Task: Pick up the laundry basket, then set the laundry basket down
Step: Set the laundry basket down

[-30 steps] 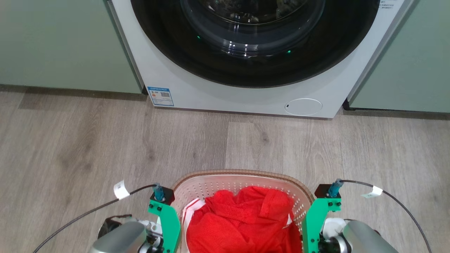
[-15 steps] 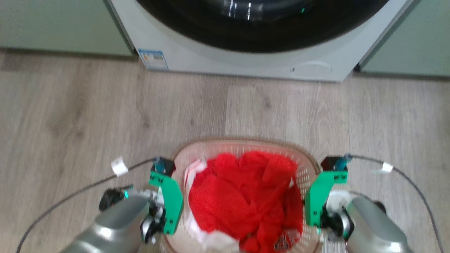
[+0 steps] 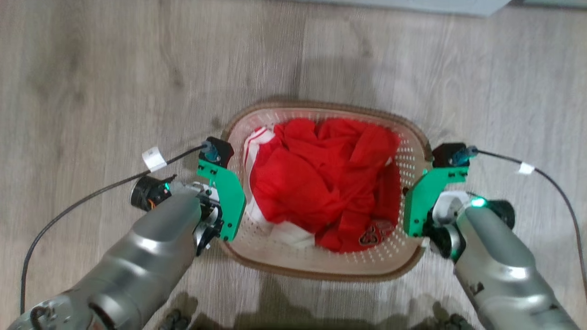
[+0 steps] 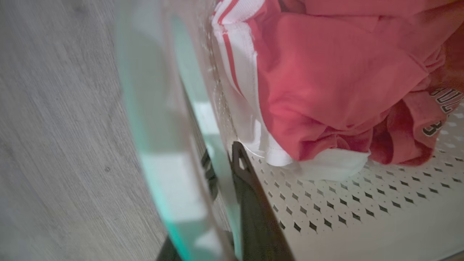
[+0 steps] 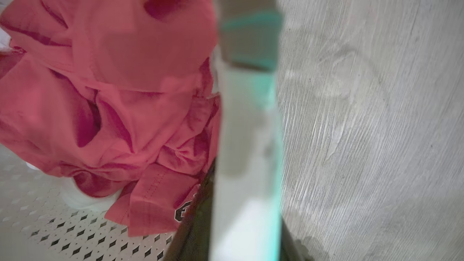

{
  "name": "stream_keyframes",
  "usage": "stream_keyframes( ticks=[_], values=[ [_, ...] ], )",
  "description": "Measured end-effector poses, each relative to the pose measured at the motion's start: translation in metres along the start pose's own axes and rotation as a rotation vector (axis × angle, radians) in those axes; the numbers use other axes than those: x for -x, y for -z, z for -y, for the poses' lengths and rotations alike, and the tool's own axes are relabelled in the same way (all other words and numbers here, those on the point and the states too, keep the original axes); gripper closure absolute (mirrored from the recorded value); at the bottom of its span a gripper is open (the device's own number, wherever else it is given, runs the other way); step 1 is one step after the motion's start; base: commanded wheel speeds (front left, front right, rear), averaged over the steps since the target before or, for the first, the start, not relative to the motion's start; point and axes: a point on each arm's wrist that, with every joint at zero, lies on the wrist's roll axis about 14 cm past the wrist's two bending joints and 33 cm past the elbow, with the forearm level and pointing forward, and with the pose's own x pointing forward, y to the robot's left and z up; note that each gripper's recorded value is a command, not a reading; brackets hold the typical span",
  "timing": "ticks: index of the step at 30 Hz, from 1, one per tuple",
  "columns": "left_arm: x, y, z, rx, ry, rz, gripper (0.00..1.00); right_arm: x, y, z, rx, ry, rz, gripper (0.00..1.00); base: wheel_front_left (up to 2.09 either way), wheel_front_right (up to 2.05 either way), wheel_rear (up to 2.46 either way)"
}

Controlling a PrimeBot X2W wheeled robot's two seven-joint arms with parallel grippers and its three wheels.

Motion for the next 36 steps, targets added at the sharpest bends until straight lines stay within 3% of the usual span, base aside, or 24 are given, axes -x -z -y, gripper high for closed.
stream_keyframes(
  ticks=[17,24,36],
  values=[
    [-0.056,0.019,-0.031,0.041,-0.018,-0.053,1.00,-0.077,0.009,0.016,-0.009,-0.013,-0.032,1.00,0.00,0.00,0.00],
    [-0.064,0.027,-0.030,0.045,-0.025,-0.063,1.00,-0.088,0.021,0.021,-0.054,-0.010,-0.032,1.00,0.00,0.00,0.00],
    [-0.072,0.036,-0.029,0.082,-0.015,-0.092,1.00,-0.103,0.026,0.028,-0.038,0.002,-0.028,1.00,0.00,0.00,0.00]
  ],
)
